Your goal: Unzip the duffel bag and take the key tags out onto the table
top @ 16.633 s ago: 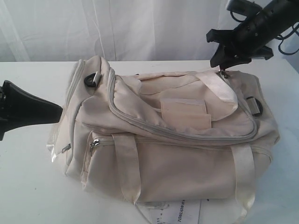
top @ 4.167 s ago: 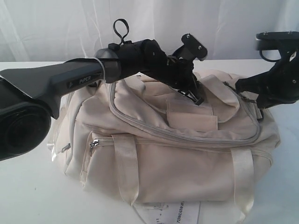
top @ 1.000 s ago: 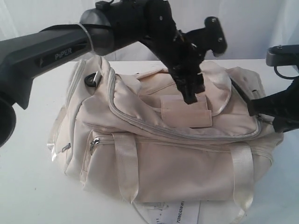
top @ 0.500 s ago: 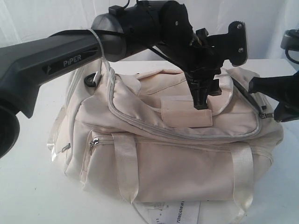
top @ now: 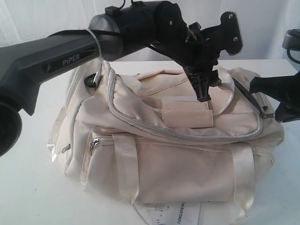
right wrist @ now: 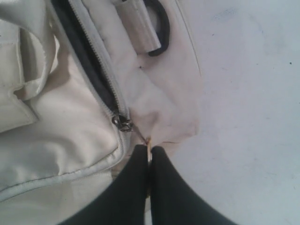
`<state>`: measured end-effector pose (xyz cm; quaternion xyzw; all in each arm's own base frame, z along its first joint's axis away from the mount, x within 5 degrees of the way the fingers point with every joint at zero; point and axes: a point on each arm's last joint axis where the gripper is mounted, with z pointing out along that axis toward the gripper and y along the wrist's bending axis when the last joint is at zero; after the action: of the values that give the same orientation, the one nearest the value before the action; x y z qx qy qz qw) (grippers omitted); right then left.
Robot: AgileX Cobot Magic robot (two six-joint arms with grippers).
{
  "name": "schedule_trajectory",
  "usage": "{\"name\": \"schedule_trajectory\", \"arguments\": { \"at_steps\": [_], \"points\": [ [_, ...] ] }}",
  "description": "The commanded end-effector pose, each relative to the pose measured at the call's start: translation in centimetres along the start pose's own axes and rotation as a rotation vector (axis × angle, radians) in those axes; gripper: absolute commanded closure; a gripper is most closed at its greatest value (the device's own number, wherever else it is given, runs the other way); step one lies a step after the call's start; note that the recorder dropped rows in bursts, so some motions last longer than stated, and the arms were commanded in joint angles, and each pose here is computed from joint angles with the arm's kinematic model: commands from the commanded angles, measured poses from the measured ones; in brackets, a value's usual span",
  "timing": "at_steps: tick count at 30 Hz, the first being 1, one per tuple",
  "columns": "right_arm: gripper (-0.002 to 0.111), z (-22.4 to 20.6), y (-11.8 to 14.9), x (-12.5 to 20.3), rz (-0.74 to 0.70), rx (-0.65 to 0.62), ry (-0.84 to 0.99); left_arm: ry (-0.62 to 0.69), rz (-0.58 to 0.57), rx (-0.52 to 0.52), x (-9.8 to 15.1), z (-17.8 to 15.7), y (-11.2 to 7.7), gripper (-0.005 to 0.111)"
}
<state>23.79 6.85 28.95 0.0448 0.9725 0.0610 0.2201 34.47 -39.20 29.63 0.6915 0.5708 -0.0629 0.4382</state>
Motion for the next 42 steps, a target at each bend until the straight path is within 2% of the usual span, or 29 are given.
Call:
{"name": "schedule_trajectory", "arguments": {
  "at_steps": [1,9,11,14,18,25,42],
  "points": [
    [0.108,-0.4,0.0,-0.1,0.003,-0.001,-0.016,-0.045,-0.076,0.002,0.1,1.3,-0.3,0.051],
    [0.108,-0.4,0.0,-0.1,0.003,-0.001,-0.016,-0.038,-0.09,0.01,0.8,2.7,-0.8,0.051],
    [0.108,-0.4,0.0,-0.1,0.003,-0.001,-0.016,-0.037,-0.095,0.01,1.0,3.0,-0.9,0.055],
    [0.108,-0.4,0.0,-0.1,0.003,-0.001,-0.016,-0.04,-0.127,0.003,1.2,3.4,-1.0,0.073],
    [0.108,-0.4,-0.1,-0.1,0.003,0.001,-0.011,-0.038,-0.17,0.005,1.4,3.8,-1.1,0.107],
    [0.108,-0.4,-0.3,0.6,0.001,0.031,0.059,-0.061,-0.207,-0.034,1.2,3.8,-0.7,0.107],
    [0.108,0.7,-0.8,2.8,0.026,0.036,0.165,-0.056,-0.215,-0.027,1.3,3.7,-0.7,0.107]
  ]
}}
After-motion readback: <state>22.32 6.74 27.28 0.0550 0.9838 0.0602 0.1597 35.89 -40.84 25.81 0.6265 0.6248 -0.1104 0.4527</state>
